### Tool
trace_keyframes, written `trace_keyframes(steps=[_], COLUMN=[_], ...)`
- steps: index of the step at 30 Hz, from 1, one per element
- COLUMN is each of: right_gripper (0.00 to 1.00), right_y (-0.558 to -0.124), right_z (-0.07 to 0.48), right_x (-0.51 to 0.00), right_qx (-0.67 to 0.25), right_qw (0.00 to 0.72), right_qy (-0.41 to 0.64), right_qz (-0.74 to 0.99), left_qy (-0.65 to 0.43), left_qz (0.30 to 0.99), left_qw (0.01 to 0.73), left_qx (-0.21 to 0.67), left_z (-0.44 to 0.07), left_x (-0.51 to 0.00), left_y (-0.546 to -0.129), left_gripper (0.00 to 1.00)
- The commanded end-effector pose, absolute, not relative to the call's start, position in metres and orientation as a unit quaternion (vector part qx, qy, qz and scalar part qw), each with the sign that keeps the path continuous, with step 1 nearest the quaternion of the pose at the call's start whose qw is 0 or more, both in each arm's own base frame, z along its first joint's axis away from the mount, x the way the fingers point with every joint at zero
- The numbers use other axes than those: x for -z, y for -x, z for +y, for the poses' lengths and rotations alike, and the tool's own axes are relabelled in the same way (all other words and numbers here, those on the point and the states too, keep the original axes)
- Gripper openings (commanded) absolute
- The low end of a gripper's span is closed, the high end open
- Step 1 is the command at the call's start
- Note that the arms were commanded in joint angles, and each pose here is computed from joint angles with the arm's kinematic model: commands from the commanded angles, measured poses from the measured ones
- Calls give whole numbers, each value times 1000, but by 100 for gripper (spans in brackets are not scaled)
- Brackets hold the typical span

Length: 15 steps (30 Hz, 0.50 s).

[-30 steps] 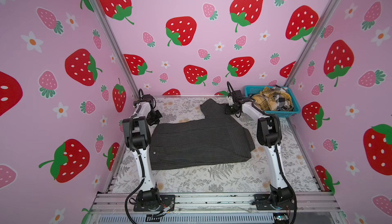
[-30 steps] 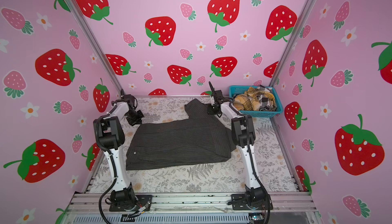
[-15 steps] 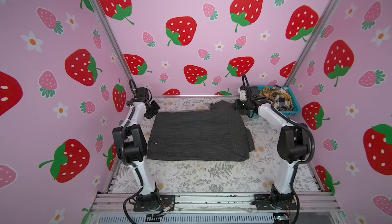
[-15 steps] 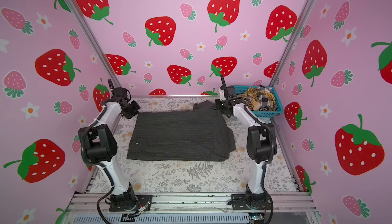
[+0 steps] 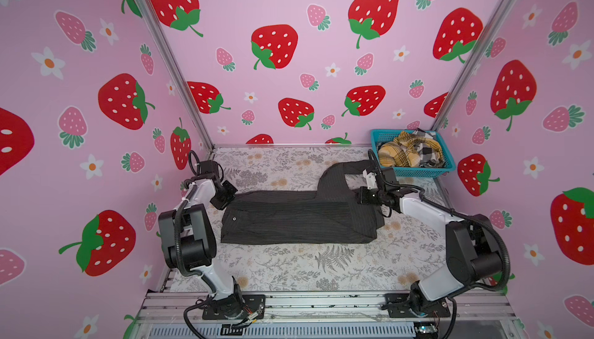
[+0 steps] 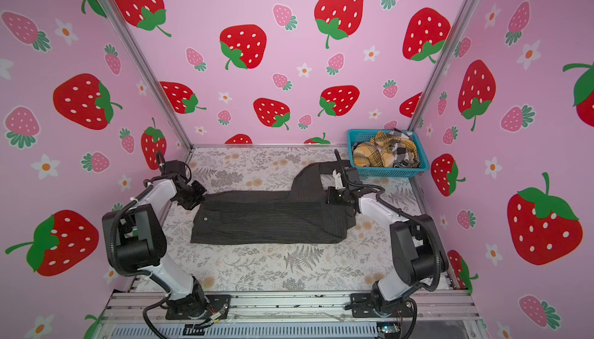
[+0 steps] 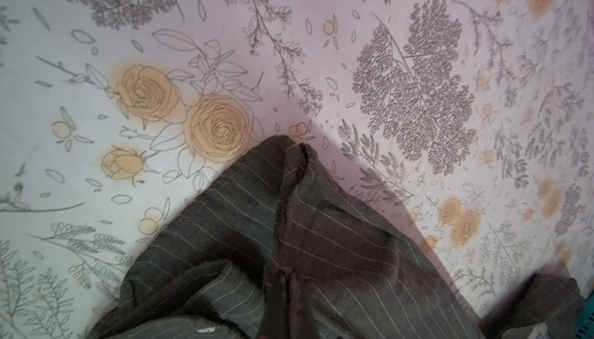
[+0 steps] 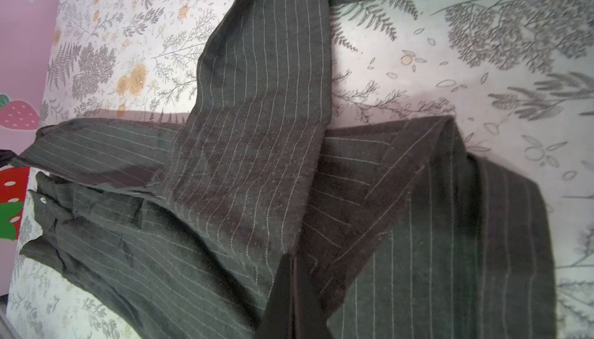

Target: Fold and stack the long sleeve shirts

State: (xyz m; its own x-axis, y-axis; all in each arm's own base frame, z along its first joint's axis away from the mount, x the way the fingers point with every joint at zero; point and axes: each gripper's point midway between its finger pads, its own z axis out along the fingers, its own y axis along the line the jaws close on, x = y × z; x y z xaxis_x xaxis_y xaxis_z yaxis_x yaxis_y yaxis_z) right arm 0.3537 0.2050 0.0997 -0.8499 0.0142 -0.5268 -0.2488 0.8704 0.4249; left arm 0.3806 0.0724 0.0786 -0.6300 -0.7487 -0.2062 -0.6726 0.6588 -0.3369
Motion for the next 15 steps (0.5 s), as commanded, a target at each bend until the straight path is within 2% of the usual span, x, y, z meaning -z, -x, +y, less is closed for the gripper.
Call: trace_keyframes(steps=[1, 4, 15], right_gripper=[0, 0, 0], right_y=[-352, -345, -331], right_z=[199, 200, 207], right_x=[-90, -73, -41], right_qx=[-242, -233, -216], right_qw=[270, 254, 219], right_qy=[45, 49, 58], right_qz=[931, 937, 950], left_qy=[397, 398, 409], left_qz=[896, 901, 901], left_qw=[170, 143, 129], left_qx=[101, 95, 58], left_z=[77, 76, 89], left_x=[-71, -56, -49], left_y=[-377, -373, -373], left_gripper=[0, 0, 1])
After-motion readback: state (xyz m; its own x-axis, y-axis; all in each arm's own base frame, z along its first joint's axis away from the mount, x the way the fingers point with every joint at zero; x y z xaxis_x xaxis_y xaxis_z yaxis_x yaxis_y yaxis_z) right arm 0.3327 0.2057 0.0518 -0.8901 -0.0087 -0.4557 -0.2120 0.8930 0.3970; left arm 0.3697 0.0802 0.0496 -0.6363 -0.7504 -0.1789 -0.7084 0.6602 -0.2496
